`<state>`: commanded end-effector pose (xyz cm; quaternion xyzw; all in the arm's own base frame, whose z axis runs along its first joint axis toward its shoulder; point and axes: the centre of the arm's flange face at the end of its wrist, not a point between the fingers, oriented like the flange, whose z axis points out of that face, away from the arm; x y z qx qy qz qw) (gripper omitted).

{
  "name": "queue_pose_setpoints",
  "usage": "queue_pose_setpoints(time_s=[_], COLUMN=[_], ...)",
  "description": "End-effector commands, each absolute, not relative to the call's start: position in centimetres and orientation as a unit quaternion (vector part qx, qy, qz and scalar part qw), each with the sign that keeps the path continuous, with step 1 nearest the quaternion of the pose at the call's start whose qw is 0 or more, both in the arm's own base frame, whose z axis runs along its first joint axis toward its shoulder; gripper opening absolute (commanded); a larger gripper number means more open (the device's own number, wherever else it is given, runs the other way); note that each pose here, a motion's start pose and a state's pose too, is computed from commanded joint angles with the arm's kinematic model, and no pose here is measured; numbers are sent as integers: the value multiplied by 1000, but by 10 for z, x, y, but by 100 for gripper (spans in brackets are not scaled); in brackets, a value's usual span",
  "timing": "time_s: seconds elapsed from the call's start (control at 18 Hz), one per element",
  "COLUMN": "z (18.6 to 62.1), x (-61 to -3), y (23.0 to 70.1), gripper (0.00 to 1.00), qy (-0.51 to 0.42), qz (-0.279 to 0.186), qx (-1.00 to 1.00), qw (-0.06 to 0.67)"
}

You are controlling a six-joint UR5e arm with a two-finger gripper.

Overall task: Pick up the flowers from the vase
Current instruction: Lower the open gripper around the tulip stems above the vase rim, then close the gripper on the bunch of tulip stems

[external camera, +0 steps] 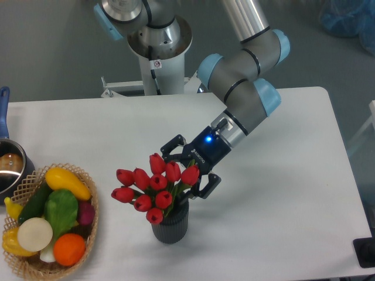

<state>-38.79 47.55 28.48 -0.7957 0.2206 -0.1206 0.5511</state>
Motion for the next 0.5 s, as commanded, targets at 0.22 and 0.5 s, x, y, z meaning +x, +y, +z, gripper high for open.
queue_pose_setpoints(time_s=[0.22, 0.5], z=[290, 298], x=[-385, -385], y=[480, 489], gripper=[100, 100], qy=[214, 215], qz=[-128, -131], qx=[-797, -797], qw=[550, 550])
